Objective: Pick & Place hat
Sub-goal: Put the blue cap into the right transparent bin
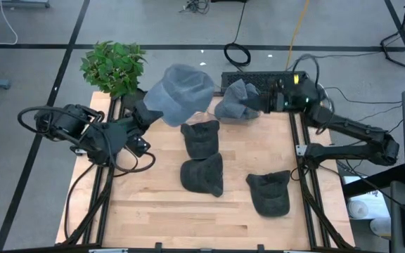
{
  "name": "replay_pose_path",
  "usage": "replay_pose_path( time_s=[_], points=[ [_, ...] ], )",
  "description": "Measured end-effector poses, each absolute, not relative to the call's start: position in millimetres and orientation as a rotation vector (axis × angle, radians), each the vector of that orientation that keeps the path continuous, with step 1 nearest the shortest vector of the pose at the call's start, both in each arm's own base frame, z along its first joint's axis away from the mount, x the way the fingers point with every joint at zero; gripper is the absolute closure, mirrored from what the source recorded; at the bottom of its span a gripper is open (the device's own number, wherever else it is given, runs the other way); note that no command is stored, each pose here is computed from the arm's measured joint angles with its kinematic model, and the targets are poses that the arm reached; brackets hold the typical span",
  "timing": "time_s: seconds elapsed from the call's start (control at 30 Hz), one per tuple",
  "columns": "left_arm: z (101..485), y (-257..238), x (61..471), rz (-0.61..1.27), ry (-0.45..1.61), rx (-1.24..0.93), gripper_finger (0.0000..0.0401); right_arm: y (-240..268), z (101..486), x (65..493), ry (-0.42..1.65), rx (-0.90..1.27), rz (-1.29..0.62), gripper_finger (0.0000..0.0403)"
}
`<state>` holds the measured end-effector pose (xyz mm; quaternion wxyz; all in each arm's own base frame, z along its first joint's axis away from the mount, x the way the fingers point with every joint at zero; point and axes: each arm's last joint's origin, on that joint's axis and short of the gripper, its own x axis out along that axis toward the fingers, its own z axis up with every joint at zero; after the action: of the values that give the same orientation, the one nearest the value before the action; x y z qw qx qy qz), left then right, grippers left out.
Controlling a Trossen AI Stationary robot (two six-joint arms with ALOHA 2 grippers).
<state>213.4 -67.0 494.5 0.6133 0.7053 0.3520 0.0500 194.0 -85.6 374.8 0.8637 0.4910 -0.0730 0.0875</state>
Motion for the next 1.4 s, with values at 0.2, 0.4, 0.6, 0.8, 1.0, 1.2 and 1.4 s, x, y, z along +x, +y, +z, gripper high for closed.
replay_pose_path(
  time_s=[0.2,0.4,0.6,0.8,1.0,1.2,1.4],
  points=[
    [499,-69,216,0.093,0.762,1.664,0.0393,-92,444,204,-0.122,0.845,0.247,0.0274],
    [499,-69,217,0.086,0.761,1.67,0.0393,-97,500,219,-0.099,0.696,0.424,0.025],
    [499,-69,217,0.084,0.758,1.684,0.0393,-109,528,233,-0.085,0.665,0.473,0.0184],
    [499,-72,216,0.072,0.748,1.699,0.0394,-130,538,235,-0.094,0.727,0.427,0.0157],
    [499,-73,216,0.075,0.75,1.707,0.0394,-144,531,240,-0.004,0.799,0.283,0.0167],
    [499,-73,216,0.073,0.753,1.716,0.0394,-149,522,244,0.072,0.834,0.18,0.0171],
    [499,-73,216,0.07,0.754,1.723,0.0394,-144,516,248,0.098,0.797,0.077,0.0172]
  ],
)
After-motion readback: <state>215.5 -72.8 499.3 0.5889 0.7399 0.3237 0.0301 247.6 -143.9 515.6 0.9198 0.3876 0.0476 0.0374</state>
